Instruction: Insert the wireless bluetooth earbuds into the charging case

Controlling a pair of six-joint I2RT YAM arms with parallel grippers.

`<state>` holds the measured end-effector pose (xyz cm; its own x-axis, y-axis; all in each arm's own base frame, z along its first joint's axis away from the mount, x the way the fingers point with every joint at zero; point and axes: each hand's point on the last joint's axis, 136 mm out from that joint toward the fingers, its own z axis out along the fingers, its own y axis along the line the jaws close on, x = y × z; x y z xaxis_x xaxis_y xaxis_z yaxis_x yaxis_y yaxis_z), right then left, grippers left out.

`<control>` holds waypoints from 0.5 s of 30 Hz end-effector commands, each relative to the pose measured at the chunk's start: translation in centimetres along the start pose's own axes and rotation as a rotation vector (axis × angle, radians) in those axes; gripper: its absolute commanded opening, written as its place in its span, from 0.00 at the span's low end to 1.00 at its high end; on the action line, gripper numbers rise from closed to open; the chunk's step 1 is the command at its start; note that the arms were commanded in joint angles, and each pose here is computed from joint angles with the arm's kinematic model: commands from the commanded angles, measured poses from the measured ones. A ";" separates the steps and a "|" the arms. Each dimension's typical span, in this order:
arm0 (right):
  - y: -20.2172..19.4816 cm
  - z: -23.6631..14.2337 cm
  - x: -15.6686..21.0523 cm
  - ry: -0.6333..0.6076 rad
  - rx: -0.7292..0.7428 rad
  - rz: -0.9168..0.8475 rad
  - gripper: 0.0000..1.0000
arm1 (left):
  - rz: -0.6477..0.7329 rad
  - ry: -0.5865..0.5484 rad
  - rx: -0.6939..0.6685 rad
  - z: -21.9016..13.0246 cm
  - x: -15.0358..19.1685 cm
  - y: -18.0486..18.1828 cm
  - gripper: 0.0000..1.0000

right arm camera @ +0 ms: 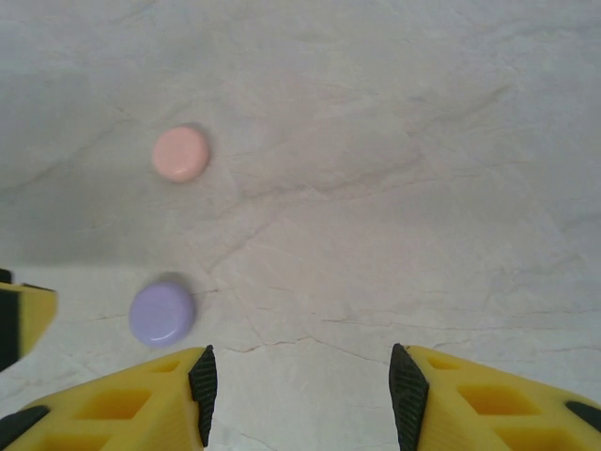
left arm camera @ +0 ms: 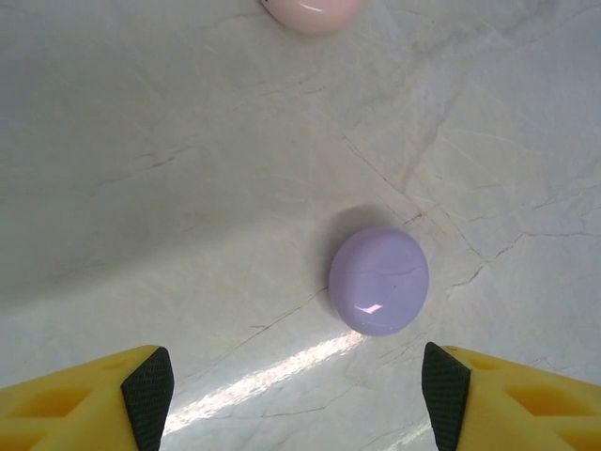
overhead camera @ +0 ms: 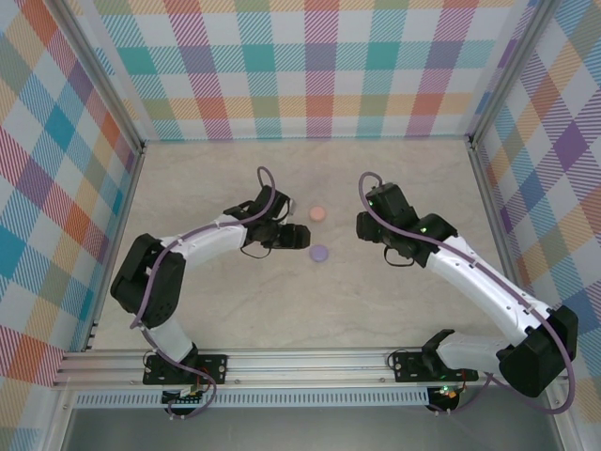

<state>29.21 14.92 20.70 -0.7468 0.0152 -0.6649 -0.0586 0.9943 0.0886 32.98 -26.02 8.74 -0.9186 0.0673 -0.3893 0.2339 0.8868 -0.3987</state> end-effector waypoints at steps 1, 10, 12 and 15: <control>-1.7 0.3 0.3 -0.007 0.081 0.033 0.54 | 0.020 0.025 -0.076 -1.0 1.0 2.0 0.72; -6.8 1.4 0.9 -0.054 0.308 0.066 0.60 | 0.057 -0.099 -0.294 -6.0 -0.6 5.5 0.73; -8.1 1.6 1.5 -0.062 0.352 0.095 0.62 | 0.068 -0.142 -0.365 -7.7 -1.1 6.6 0.74; -10.4 2.0 2.0 -0.092 0.425 0.126 0.65 | 0.090 -0.215 -0.469 -10.4 -1.6 8.3 0.76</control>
<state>29.43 7.12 16.44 -0.7277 0.0807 -0.6811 0.2154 0.9697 -0.1152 33.50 -17.96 13.71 -0.8314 0.0647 -0.5519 0.1556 0.9806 -0.1194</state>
